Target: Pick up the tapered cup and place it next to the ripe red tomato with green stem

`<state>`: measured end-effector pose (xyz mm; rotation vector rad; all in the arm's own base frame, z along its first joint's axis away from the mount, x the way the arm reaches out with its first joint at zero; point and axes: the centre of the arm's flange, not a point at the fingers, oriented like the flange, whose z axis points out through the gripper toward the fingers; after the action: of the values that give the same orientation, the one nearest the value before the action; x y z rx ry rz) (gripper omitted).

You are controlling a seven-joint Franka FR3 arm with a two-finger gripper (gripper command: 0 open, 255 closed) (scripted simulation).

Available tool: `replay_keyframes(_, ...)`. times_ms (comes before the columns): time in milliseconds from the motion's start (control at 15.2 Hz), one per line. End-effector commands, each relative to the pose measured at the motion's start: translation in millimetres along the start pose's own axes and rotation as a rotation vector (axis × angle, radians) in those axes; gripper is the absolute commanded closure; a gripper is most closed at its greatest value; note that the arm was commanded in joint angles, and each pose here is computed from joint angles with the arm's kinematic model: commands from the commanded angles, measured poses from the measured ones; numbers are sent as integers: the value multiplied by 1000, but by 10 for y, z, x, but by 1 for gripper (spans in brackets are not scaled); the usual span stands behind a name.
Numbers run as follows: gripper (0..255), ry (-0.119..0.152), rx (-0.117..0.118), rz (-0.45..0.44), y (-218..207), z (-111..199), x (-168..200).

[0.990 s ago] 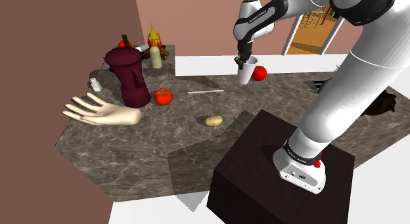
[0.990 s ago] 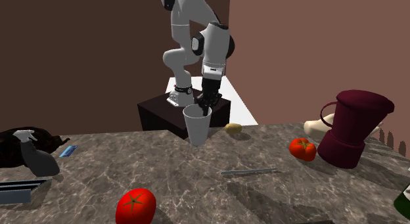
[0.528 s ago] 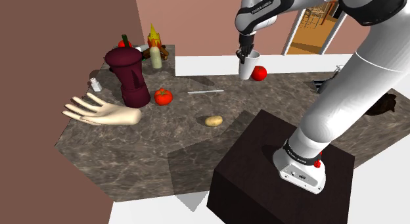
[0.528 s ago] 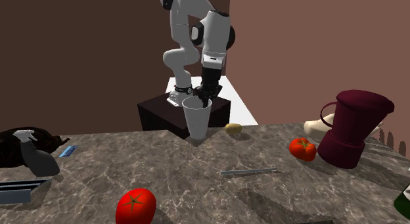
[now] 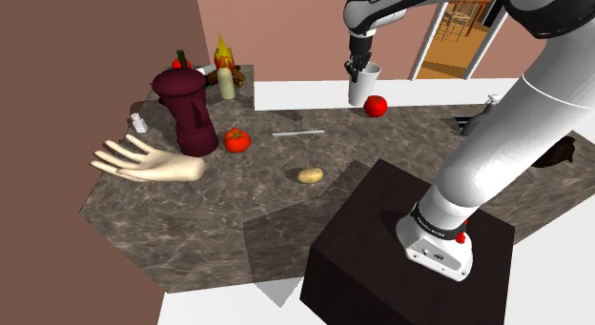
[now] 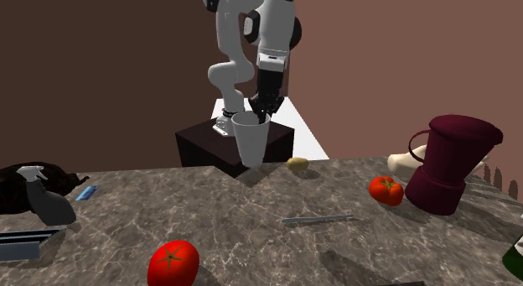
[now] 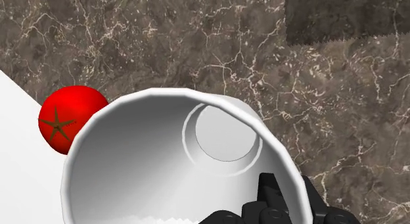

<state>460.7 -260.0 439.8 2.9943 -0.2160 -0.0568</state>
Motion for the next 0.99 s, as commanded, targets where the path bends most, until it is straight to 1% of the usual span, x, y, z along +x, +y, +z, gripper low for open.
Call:
replay_keyframes(0,255,0,0,0,7,-76,-9)
replay_keyframes(924,255,0,0,0,-1738,-346,537)
